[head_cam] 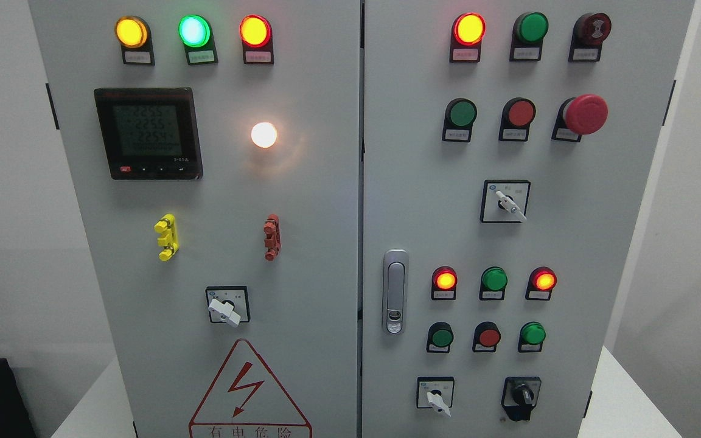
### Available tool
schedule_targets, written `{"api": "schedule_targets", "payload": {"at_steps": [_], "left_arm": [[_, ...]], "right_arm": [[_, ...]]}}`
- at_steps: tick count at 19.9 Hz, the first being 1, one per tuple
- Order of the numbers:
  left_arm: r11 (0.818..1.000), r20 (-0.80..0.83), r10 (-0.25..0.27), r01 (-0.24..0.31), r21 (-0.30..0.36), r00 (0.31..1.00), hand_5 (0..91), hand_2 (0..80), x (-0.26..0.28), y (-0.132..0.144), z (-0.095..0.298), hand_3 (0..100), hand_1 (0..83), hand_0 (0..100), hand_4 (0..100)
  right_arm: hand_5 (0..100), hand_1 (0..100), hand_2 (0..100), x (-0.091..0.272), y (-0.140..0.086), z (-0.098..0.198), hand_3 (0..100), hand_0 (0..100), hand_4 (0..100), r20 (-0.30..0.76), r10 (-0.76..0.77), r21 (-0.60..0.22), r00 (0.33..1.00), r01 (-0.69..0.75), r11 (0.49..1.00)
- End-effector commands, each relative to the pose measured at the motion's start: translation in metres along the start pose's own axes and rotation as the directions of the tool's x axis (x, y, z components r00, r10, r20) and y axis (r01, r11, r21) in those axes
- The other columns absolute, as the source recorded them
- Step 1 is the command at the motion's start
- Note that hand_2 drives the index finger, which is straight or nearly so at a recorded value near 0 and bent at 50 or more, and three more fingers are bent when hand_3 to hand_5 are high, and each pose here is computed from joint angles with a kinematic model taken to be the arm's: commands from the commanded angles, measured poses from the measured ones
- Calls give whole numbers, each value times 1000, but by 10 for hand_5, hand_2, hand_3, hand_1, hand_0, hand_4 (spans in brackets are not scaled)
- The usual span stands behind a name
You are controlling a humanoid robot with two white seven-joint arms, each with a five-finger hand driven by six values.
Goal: Trip black knob to open circuit
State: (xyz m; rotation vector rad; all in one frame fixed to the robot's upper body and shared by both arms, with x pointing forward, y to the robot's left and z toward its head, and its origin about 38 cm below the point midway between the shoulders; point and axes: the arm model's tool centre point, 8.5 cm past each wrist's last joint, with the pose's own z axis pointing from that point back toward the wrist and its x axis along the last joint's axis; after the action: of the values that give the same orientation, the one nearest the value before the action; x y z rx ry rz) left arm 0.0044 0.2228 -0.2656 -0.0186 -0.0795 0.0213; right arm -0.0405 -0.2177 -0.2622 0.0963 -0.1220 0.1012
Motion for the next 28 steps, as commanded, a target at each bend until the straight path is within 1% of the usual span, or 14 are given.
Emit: {"api": "schedule_targets", "payload": {"at_steps": [1,10,17,19,28], "left_arm": [[1000,3,4,-4,-1,1000,0,0,2,-1,0,0,389,120,0],[1000,6,3,-3,-1,1000,0,0,3,-1,0,0,389,120,0],[1000,4,4,-4,-1,1000,0,0,2,-1,0,0,389,120,0],[1000,6,3,-3,-1,1000,0,0,3,-1,0,0,389,120,0],[1000,3,4,-4,-1,1000,0,0,2,-1,0,0,389,120,0]], "right_arm": [[0,288,0,0,-2,0,0,38,0,0,3,5,1000,-3,1000],[0,287,0,-1,0,0,0,38,0,3,-8,5,1000,8,1000],[0,286,0,7,3,-1,0,40,0,34,-21,9,999,21,1000],[0,280,0,10,3,-1,0,39,0,46,-30,21,998,29,999],[0,271,0,33,-5,2,0,12,0,193,-60,7,979,60,998]]}}
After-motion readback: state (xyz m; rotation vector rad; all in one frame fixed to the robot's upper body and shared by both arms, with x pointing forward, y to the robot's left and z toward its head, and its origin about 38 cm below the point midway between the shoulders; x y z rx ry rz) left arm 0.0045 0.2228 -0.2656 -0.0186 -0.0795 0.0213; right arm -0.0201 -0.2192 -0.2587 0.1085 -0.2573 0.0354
